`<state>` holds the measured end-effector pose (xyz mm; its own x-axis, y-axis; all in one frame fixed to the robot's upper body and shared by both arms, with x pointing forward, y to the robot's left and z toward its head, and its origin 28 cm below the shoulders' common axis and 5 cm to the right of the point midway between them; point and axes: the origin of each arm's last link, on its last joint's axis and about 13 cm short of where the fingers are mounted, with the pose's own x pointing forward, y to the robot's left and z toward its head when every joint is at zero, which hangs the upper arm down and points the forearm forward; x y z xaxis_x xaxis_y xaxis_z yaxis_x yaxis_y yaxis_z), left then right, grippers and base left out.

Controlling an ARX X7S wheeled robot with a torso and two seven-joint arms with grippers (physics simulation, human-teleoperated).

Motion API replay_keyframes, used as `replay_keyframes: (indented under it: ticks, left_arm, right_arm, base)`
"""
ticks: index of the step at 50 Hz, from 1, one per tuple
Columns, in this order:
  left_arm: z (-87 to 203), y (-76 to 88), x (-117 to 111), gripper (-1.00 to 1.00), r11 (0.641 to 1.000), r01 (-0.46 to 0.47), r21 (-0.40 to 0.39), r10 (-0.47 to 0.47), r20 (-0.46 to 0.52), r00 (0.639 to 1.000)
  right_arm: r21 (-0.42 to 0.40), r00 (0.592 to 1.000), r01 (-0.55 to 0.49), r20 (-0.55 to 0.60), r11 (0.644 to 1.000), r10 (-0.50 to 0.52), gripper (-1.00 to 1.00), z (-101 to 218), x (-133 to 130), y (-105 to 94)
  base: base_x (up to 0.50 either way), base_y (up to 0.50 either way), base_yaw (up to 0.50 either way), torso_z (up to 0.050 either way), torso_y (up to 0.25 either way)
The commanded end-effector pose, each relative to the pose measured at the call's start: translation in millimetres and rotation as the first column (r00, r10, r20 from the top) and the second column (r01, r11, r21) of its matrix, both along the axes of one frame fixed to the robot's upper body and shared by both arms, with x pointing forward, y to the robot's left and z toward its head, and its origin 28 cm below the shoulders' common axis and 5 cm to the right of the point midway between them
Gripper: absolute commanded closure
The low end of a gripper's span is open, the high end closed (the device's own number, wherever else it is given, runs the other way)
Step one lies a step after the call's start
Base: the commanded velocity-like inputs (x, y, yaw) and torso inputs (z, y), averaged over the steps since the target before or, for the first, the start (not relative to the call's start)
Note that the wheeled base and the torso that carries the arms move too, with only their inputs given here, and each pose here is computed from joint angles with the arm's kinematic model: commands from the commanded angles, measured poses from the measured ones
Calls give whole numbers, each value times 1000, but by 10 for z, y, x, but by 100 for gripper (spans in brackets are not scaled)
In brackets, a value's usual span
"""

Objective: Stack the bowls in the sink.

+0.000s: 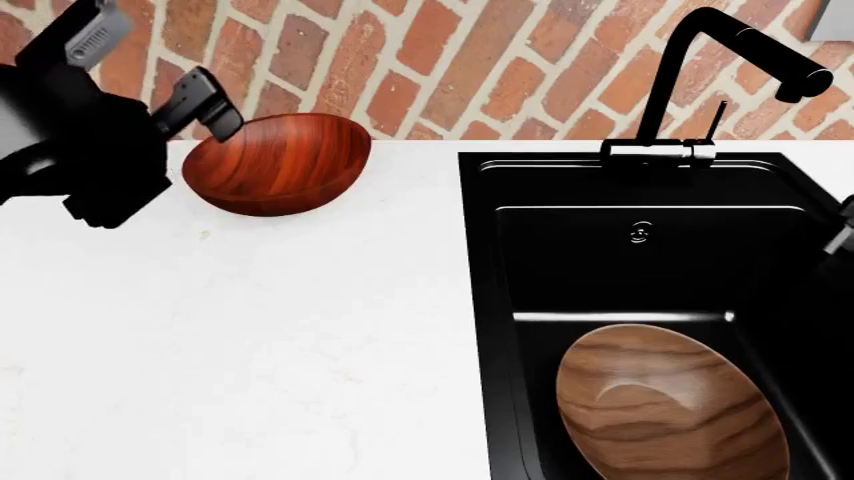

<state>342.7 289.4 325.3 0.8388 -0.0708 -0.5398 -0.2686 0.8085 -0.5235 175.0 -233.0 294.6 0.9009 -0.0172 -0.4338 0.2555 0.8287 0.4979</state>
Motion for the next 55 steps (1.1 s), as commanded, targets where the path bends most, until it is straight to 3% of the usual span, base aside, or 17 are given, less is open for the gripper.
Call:
replay_keyframes:
  ticks: [1, 28, 50, 51, 55]
  left_arm:
    - [-206, 36, 220, -100, 991, -129, -45, 127, -42, 991]
    - [-463, -97, 609, -100, 987, -141, -75, 133, -104, 986]
    - [-712, -202, 642, -100, 988, -147, -50, 138, -155, 978]
    - [-712, -210, 643, 100, 989, -144, -42, 136, -155, 979]
    - [-685, -231, 643, 100, 992, -126, -25, 121, -150, 981]
  right_arm:
    - [1, 1000, -20, 3, 1000, 20, -100, 18, 22, 35]
    - [2, 999, -44, -7, 999, 44, -100, -18, 69, 76]
    - [4, 999, -39, -8, 999, 39, -100, -19, 58, 71]
    - [5, 999, -38, -8, 999, 38, -100, -20, 55, 68]
    - [5, 999, -38, -6, 999, 38, -100, -18, 44, 55]
  base:
    - [0, 0, 0, 0, 0]
    - [0, 0, 0, 0, 0]
    - [0, 0, 0, 0, 0]
    - [0, 0, 0, 0, 0]
    - [0, 0, 0, 0, 0]
